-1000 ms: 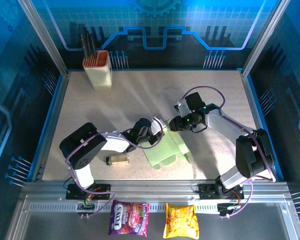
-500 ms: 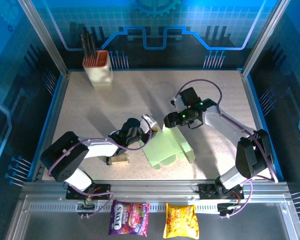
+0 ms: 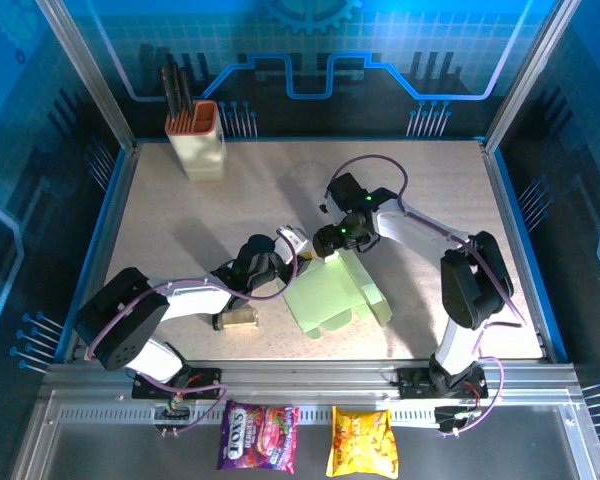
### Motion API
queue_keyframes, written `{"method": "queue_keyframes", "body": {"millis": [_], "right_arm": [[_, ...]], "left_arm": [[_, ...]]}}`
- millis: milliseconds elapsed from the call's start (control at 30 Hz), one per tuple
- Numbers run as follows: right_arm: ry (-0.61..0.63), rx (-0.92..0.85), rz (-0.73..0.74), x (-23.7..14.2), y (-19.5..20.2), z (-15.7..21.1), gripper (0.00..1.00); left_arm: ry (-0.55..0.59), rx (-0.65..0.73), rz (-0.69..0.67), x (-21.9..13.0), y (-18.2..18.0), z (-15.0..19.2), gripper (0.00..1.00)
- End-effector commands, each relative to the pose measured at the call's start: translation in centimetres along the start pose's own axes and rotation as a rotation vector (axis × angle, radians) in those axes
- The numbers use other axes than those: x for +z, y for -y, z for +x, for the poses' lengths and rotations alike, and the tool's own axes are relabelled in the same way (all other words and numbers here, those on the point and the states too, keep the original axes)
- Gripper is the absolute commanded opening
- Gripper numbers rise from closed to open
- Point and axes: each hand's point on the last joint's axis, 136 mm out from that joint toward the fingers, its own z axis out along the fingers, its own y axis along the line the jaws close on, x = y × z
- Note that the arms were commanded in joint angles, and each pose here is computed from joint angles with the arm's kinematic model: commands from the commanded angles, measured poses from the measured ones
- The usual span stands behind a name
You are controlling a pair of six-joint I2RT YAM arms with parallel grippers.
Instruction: Fold the paper box
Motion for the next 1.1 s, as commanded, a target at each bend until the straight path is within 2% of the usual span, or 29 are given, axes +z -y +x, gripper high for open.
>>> {"method": "queue_keyframes", "body": {"millis": [0,233,400,433,567,700,867,1067], "right_arm": [[-0.031,-0.013,0.053,0.5,0.3,0.1,0.74],[-0.043,-0.018,0.084,1.7,0.7,0.2,0.61],[-0.04,-0.019,0.084,1.9,0.7,0.1,0.56],[-0.04,-0.02,0.085,2.0,0.7,0.2,0.57],[-0.041,-0.035,0.092,1.9,0.6,0.2,0.44],[-0.037,-0.059,0.107,1.6,0.5,0.2,0.35],[-0.025,-0.131,0.116,0.9,0.2,-0.2,0.32],[-0.05,-0.298,0.109,0.8,-0.9,-0.5,0.31]], "left_arm": [[0.01,-0.027,-0.009,-0.4,-0.4,-0.1,0.45],[0.006,-0.032,-0.014,-0.4,-0.5,0.0,0.45],[0.008,-0.035,-0.017,-0.5,-0.6,0.0,0.45],[0.009,-0.037,-0.018,-0.5,-0.6,0.0,0.45],[0.012,-0.037,-0.021,-0.7,-0.6,0.0,0.45],[0.025,-0.04,-0.025,-1.1,-0.8,-0.4,0.45],[0.034,-0.067,-0.034,-1.7,-1.3,-0.9,0.46],[0.052,-0.159,-0.054,-2.7,-3.0,-1.3,0.47]]}}
